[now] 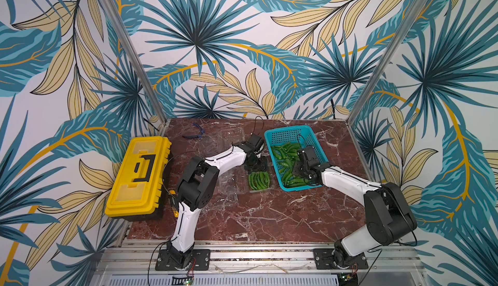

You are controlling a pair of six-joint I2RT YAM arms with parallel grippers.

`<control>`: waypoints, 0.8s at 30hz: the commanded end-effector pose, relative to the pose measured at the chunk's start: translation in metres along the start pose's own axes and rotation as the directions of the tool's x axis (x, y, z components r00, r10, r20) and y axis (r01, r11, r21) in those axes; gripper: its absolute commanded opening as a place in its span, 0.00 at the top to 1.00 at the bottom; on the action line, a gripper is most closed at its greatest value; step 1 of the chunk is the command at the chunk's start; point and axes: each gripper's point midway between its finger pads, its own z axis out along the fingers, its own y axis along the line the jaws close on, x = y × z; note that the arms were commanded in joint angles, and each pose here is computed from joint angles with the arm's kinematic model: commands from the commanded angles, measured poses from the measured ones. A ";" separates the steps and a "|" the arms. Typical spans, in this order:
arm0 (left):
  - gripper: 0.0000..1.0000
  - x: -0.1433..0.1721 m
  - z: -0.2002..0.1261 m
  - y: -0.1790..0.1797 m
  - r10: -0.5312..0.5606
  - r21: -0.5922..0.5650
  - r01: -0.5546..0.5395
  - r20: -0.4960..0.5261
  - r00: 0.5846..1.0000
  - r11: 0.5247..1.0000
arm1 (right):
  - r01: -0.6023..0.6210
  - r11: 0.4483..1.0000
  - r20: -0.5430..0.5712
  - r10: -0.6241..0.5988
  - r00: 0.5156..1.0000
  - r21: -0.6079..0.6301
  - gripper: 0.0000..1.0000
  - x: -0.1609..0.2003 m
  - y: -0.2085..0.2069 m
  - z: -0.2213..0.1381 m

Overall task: Take small green peppers out of containers
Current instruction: Place the green pepper in the basket, then pick up the green pepper from the packing box.

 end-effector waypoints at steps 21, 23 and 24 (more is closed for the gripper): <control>0.87 -0.009 -0.030 -0.020 0.053 0.033 -0.054 0.014 0.998 0.998 | -0.003 0.999 -0.030 0.002 1.000 -0.033 0.59 0.008 0.005 0.001; 0.91 -0.013 -0.041 -0.024 0.065 0.038 -0.066 0.040 0.997 0.997 | -0.006 0.999 -0.031 0.005 1.000 -0.033 0.59 0.009 0.004 0.001; 0.93 -0.015 -0.047 -0.027 0.077 0.040 -0.079 0.056 0.995 0.996 | -0.005 0.999 -0.032 0.004 0.999 -0.033 0.59 0.009 0.004 0.001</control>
